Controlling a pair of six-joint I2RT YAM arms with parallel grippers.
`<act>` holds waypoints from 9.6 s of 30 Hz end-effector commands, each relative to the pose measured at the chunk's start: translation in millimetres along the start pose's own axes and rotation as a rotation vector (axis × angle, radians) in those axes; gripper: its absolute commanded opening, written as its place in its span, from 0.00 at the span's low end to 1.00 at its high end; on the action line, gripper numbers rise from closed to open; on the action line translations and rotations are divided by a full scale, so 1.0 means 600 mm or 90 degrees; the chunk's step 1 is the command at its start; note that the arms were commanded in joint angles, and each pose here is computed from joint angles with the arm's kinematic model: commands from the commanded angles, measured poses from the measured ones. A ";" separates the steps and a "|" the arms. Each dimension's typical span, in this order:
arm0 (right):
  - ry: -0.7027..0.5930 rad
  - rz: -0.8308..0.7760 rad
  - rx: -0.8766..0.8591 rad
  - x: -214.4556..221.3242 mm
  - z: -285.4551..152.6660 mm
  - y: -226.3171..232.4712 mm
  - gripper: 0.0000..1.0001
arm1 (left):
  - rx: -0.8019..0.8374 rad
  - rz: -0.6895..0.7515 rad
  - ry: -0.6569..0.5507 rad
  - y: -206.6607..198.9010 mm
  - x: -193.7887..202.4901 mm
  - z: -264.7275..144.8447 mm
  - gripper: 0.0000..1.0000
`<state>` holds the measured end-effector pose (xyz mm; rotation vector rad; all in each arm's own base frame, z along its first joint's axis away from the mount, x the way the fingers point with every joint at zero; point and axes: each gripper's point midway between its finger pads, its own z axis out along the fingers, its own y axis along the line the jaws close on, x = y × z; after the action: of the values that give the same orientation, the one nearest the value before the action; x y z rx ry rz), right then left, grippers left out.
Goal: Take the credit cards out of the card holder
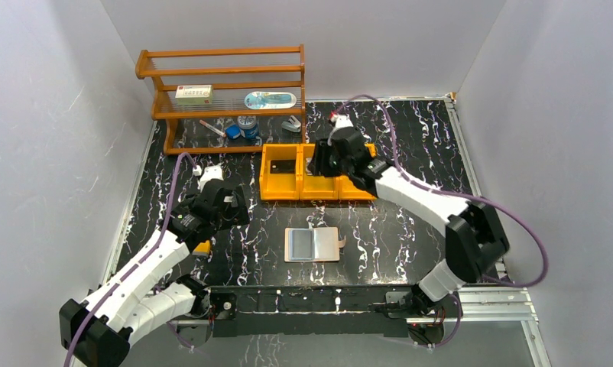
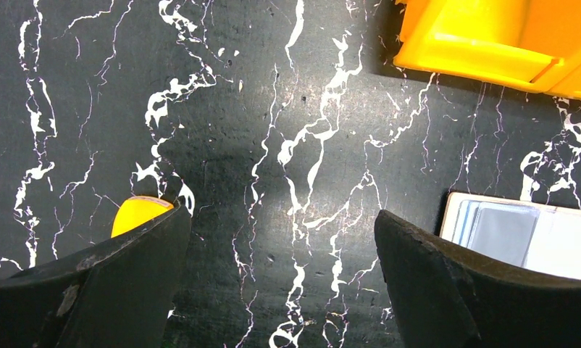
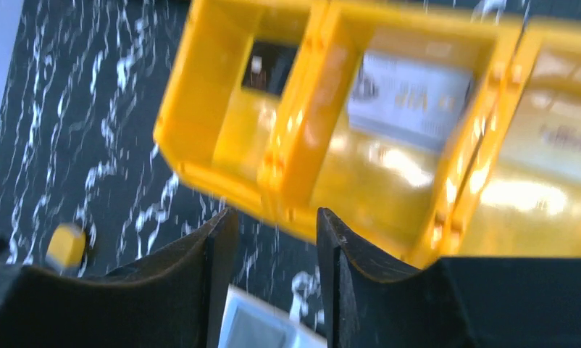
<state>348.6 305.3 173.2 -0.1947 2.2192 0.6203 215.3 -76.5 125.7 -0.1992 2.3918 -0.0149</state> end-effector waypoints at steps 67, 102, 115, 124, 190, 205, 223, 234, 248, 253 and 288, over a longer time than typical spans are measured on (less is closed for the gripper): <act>0.181 -0.034 0.151 0.335 -0.068 0.073 0.68 | 0.148 -0.175 0.001 -0.063 0.038 -0.014 0.86; 0.233 0.082 0.013 0.387 -0.057 0.088 0.64 | 0.171 -0.153 0.032 -0.082 0.047 -0.011 0.89; 0.232 0.221 -0.069 0.390 -0.071 0.067 0.65 | 0.406 -0.081 0.159 -0.206 0.091 -0.017 0.80; 0.213 0.268 -0.093 0.388 -0.079 0.052 0.65 | 0.437 -0.054 0.255 -0.243 0.126 0.000 0.50; 0.100 0.278 -0.045 0.297 -0.153 -0.003 0.45 | 0.418 0.104 0.289 -0.337 0.198 0.015 0.44; 0.153 0.242 0.061 0.349 -0.123 -0.055 0.46 | 0.518 0.066 0.293 -0.397 0.182 -0.008 0.55; 0.189 0.282 0.118 0.407 -0.129 -0.103 0.28 | 0.474 0.050 0.360 -0.380 0.247 0.039 0.51; 0.200 0.286 0.121 0.415 -0.130 -0.105 0.27 | 0.427 0.019 0.383 -0.360 0.272 0.058 0.46; 0.205 0.285 0.110 0.414 -0.128 -0.099 0.20 | 0.370 0.019 0.339 -0.333 0.248 0.058 0.53; 0.206 0.284 0.108 0.414 -0.127 -0.097 0.20 | 0.392 0.039 0.347 -0.339 0.245 0.045 0.55; 0.222 0.294 0.107 0.424 -0.124 -0.099 0.17 | 0.429 -0.015 0.351 -0.354 0.255 0.046 0.05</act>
<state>161.3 249.9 24.3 0.3221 2.5941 0.7818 160.8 -320.8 21.7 0.0737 2.7230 -1.0637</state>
